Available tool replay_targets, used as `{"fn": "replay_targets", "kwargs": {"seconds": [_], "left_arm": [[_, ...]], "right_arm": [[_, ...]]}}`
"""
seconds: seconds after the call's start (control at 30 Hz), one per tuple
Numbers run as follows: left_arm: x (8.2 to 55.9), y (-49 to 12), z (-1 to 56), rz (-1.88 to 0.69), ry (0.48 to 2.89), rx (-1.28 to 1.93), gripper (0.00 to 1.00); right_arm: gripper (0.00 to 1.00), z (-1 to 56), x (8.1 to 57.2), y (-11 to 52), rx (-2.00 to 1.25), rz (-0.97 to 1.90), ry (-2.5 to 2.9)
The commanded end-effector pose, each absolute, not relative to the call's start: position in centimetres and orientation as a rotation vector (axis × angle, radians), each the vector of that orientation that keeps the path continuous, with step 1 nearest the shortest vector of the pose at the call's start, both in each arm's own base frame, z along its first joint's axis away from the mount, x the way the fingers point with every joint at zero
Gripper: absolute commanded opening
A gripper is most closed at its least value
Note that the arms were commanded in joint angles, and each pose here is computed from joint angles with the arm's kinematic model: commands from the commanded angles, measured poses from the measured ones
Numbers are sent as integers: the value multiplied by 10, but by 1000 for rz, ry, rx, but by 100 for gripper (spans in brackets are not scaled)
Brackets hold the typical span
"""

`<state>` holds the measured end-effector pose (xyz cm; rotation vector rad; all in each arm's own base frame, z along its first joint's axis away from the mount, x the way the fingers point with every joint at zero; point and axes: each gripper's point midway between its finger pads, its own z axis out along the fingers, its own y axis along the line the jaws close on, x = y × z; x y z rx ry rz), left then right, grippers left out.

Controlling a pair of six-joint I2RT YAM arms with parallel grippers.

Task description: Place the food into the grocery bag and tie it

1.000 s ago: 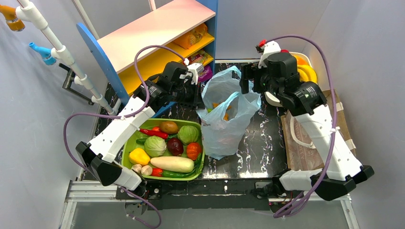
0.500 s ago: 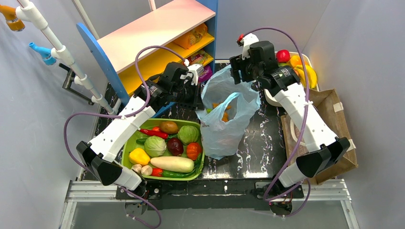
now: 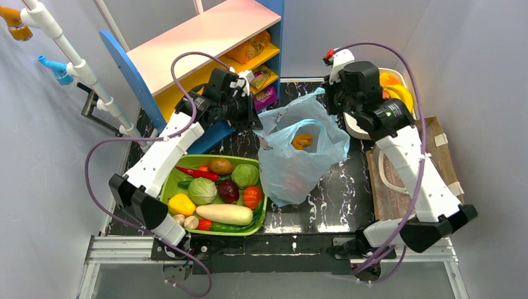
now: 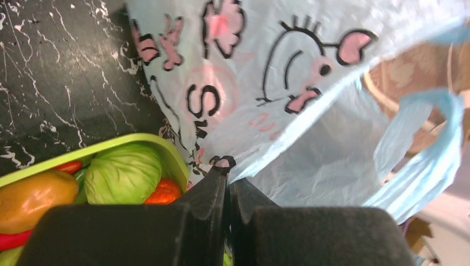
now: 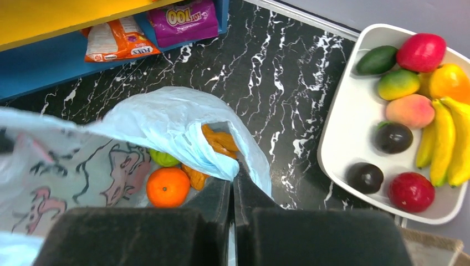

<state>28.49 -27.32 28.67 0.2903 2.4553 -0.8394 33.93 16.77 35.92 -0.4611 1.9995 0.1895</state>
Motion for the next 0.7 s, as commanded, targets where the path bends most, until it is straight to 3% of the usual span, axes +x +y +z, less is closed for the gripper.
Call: {"fn": "replay_targets", "kwargs": {"seconds": [0.0,0.67], "left_arm": [[309,-289,315,-973,2392,220,0],[425,-374,341,-1298,2211,198,0]], "right_arm": [[1,368,319,141,-408,116,2001],[1,337,239,124,-298,288,2176]]}}
